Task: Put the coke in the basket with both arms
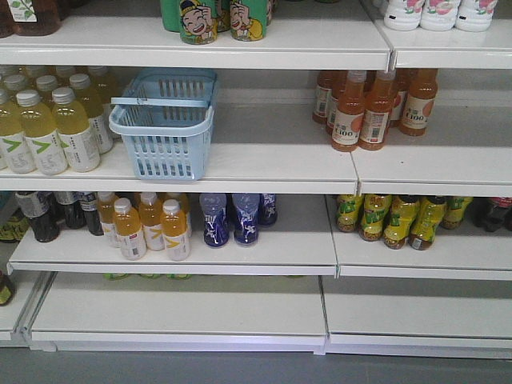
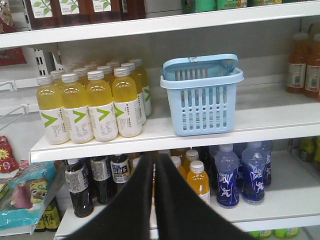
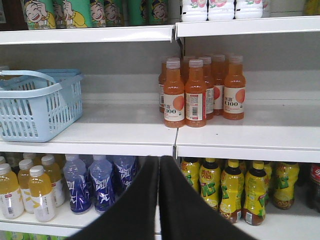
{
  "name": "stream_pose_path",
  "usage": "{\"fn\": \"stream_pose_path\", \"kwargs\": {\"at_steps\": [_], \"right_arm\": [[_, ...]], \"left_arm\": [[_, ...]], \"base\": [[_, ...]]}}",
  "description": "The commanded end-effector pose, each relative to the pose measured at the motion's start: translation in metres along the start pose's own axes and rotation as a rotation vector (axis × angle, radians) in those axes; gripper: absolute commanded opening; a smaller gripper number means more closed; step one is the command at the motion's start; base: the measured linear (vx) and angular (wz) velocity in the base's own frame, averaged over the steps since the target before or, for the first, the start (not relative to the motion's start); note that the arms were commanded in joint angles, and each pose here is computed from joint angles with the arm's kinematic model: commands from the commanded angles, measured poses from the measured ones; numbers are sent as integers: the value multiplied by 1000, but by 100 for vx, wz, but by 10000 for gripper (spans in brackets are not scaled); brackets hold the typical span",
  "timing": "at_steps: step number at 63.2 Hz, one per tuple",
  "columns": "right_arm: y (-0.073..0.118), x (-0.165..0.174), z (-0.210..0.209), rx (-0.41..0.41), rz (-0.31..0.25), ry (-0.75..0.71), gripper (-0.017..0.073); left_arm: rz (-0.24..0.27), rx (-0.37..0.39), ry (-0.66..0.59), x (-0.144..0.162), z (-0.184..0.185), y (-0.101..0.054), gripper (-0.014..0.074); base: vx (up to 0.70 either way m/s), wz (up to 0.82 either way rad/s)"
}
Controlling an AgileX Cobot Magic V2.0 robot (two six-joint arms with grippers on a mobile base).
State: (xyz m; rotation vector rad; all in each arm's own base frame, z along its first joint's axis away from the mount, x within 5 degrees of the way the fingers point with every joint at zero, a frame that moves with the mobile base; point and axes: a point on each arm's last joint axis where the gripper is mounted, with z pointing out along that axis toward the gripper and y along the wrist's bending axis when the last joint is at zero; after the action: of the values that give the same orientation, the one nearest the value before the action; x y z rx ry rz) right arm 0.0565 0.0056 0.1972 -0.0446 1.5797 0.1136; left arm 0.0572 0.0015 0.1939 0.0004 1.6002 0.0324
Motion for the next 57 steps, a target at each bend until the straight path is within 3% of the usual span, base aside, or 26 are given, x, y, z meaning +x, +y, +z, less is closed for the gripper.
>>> {"fn": "stream_pose_path", "kwargs": {"at_steps": [1,57], "right_arm": [[0,-4,-1,-4,-9,-85,-10],[0,-4,-1,-4,-9,-85,-10]], "left_arm": [[-6,8,-100,-9,-2,-1,-6],[-6,8,-100,-9,-2,-1,-6]], "base": [[12,-1],[10,0]]}}
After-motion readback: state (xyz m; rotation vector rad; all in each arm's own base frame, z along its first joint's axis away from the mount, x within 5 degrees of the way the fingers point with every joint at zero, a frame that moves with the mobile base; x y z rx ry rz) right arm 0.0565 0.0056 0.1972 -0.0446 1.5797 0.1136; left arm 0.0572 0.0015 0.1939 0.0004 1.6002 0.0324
